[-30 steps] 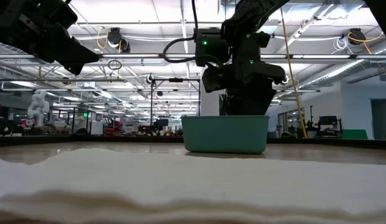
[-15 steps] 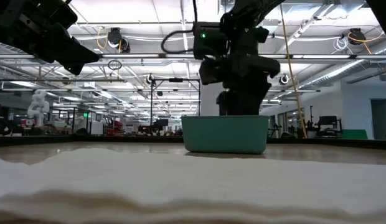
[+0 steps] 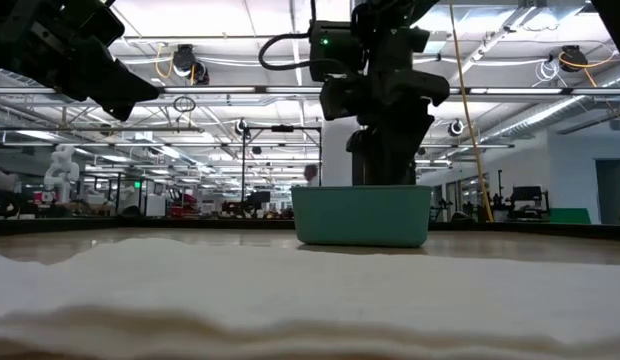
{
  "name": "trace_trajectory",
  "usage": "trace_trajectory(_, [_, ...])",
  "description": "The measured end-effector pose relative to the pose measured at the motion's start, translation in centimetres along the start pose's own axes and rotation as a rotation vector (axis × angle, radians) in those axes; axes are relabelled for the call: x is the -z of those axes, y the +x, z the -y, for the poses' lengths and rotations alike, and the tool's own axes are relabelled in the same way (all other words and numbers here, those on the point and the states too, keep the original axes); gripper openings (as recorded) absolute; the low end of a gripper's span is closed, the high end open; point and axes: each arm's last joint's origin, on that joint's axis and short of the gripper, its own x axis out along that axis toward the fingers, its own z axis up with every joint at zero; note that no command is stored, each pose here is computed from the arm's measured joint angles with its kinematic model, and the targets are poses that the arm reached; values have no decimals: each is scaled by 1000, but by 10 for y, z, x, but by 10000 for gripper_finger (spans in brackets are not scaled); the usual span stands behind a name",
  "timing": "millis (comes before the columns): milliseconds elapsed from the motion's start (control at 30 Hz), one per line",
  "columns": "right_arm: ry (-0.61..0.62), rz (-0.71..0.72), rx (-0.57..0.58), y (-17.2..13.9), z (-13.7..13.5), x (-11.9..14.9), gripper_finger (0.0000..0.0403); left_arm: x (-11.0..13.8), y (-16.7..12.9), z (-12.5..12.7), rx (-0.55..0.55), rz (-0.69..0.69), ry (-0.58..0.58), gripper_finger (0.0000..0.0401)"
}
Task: Pick and placing Produce into tupperware
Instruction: Adjust the blue bin
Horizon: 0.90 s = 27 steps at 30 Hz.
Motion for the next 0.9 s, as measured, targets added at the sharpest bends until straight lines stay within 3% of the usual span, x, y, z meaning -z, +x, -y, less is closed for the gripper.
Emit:
trace_trajectory(633, [-67, 5, -2, 0, 0, 0, 14, 0, 0, 0, -1, 0, -1, 26])
trace_trajectory(900, [-65, -39, -16, 0, -1, 4, 1, 0, 0, 0, -1, 0, -1, 26])
